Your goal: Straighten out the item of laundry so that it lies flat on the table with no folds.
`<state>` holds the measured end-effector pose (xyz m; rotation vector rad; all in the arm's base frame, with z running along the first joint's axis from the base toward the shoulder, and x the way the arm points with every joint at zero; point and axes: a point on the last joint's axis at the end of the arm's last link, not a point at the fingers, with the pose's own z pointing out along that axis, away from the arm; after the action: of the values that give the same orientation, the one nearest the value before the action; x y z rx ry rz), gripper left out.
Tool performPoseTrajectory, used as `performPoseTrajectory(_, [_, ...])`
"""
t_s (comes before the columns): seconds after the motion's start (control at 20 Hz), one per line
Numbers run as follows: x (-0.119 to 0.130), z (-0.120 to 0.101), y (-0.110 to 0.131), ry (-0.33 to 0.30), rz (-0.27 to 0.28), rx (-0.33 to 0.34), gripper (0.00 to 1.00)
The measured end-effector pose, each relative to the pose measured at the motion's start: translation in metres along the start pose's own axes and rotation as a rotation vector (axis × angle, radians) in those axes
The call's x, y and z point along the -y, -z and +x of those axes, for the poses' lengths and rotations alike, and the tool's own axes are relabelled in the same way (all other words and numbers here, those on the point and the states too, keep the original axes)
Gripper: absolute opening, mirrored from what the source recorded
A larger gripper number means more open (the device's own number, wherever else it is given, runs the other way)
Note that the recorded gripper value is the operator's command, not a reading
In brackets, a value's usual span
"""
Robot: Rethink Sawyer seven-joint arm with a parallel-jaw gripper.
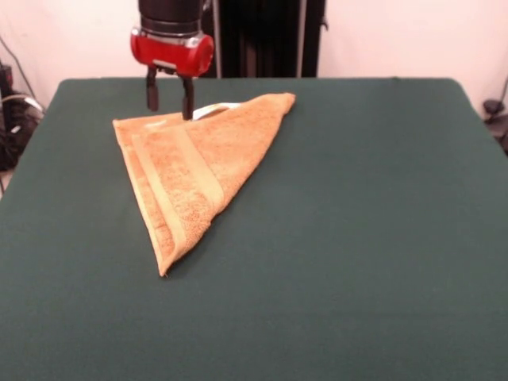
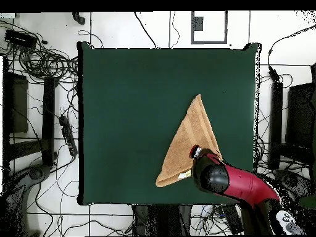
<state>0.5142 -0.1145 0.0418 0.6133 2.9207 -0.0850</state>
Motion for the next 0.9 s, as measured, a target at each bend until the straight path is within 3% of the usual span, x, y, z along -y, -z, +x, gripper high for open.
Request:
performPoseTrajectory(0.4, [-0.009,-0.032,0.001,0.009,-0.017,0.058,1.00])
performPoseTrajectory(0.7, [-0.008,-0.038,-0.003,0.009,-0.017,0.066,1.00])
performPoseTrajectory(0.9, [-0.009,-0.039,-0.017,0.008,-0.020,0.054,1.00])
